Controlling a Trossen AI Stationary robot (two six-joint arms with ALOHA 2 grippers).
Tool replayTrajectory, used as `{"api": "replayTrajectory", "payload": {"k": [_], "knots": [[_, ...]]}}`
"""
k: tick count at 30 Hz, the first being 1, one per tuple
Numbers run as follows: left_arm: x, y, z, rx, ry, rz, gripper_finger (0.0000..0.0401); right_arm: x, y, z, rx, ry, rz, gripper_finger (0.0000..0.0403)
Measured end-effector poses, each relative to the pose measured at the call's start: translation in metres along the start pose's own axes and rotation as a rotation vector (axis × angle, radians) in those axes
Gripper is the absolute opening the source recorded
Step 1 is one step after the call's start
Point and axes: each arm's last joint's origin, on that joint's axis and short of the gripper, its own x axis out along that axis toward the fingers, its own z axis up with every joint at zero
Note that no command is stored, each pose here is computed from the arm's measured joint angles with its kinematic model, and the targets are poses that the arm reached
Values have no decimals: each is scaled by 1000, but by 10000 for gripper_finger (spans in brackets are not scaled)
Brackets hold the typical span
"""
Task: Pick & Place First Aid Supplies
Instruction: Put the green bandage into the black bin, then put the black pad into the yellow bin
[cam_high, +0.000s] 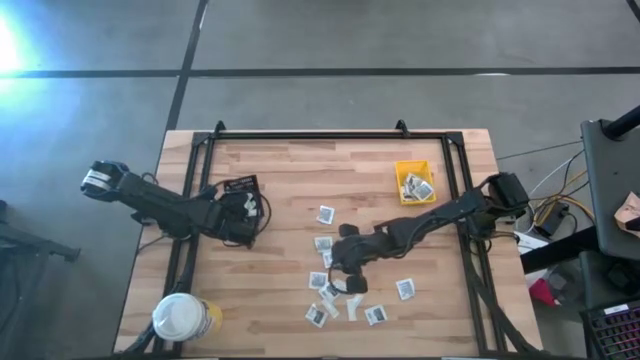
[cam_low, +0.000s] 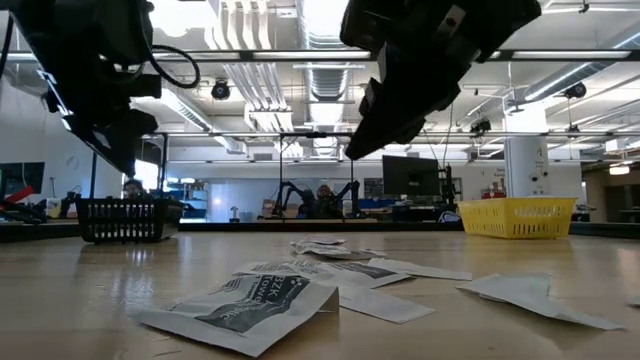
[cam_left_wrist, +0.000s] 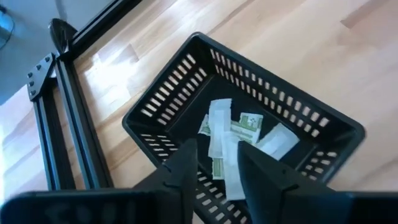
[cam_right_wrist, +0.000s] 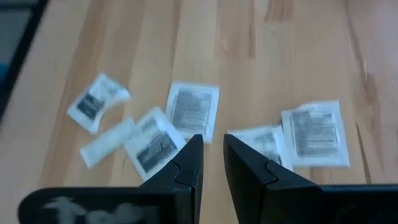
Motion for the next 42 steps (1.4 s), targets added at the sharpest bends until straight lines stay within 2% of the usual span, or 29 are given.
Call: {"api": "replayTrajectory", "payload": {"k": [5,14,18,23,27,33,42], "knots": [[-12,-1,11,56,0,-49,130,-4,3,13,-67,125,-31,61],[-41,-3,34,67,-55,-158,126,-15,7,26,-220,187,-33,61],[-52,-13,35,113,-106,-250,126,-14,7,25,-290,194,-27,61],[-67,-31,29,188,-207,-416,126,-8,7,20,-350,234,-31,61],[-83,-44,23,218,-291,-556,126,3,6,14,-356,267,-35,61],[-102,-58,6,214,-391,-733,126,12,3,8,-314,319,-103,61],[-110,-61,-7,232,-412,-793,126,20,5,21,-268,452,-180,61]]}}
